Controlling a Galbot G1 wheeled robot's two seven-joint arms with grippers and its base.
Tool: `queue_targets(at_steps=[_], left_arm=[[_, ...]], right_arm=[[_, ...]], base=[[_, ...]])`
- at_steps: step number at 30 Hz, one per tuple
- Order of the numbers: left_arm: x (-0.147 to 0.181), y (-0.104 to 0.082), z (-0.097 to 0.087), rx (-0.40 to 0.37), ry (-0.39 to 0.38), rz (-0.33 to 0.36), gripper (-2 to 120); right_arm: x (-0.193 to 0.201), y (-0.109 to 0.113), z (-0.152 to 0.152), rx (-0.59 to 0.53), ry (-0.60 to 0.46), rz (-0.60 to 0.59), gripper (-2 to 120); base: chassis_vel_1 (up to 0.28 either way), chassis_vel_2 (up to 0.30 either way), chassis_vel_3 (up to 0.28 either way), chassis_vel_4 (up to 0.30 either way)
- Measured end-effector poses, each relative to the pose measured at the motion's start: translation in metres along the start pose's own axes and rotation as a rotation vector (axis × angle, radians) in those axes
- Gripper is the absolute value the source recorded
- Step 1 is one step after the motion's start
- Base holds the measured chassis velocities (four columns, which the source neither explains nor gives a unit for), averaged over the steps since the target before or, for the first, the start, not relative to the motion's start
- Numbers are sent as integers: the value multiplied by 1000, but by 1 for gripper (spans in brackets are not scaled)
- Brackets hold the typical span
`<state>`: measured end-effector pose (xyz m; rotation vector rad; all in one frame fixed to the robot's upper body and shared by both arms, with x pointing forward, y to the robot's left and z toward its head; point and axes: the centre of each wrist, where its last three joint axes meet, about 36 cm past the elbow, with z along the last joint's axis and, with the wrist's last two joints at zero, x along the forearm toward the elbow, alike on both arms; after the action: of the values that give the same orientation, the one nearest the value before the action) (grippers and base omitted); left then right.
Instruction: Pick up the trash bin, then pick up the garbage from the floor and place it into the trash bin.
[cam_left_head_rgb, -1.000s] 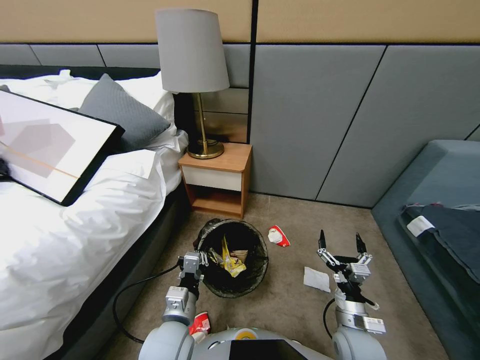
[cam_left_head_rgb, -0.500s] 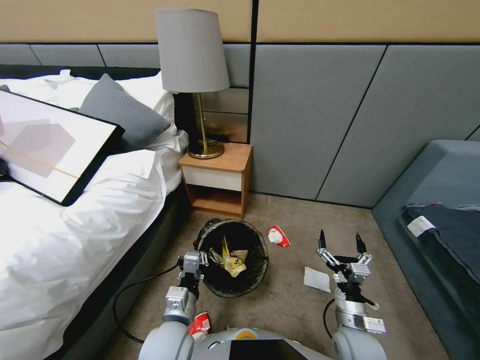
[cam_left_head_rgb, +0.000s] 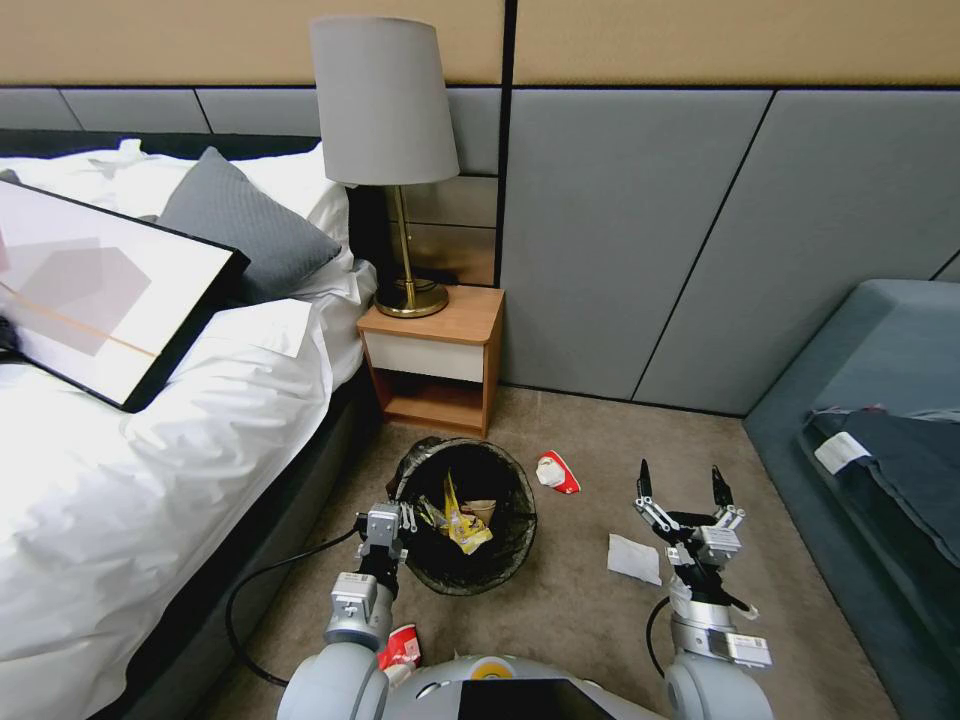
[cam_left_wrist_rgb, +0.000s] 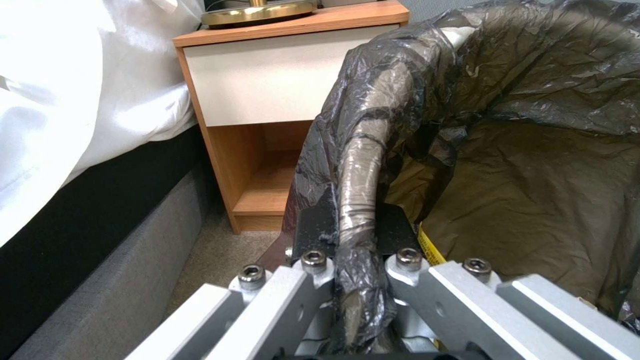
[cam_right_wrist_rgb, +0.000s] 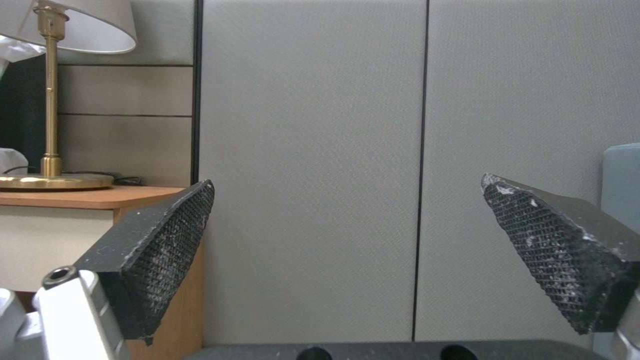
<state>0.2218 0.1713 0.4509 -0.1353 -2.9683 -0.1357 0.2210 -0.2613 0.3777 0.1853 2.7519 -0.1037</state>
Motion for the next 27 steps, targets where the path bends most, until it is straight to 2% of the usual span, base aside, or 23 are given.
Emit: queue_targets(at_steps=[4, 11, 21, 27], left_arm=[[0, 0, 0, 0, 0, 0, 1], [0, 0, 0, 0, 0, 0, 1], [0, 0, 0, 0, 0, 0, 1], [0, 0, 0, 0, 0, 0, 1]], right_arm=[[-13, 2, 1, 7, 19, 1, 100], [-65, 9, 5, 72, 105, 0, 100], [-71, 13, 9, 90, 154, -14, 100], [-69, 13, 14, 62, 264, -4, 100]], base=[[0, 0, 0, 0], [0, 0, 0, 0], [0, 0, 0, 0], [0, 0, 0, 0]])
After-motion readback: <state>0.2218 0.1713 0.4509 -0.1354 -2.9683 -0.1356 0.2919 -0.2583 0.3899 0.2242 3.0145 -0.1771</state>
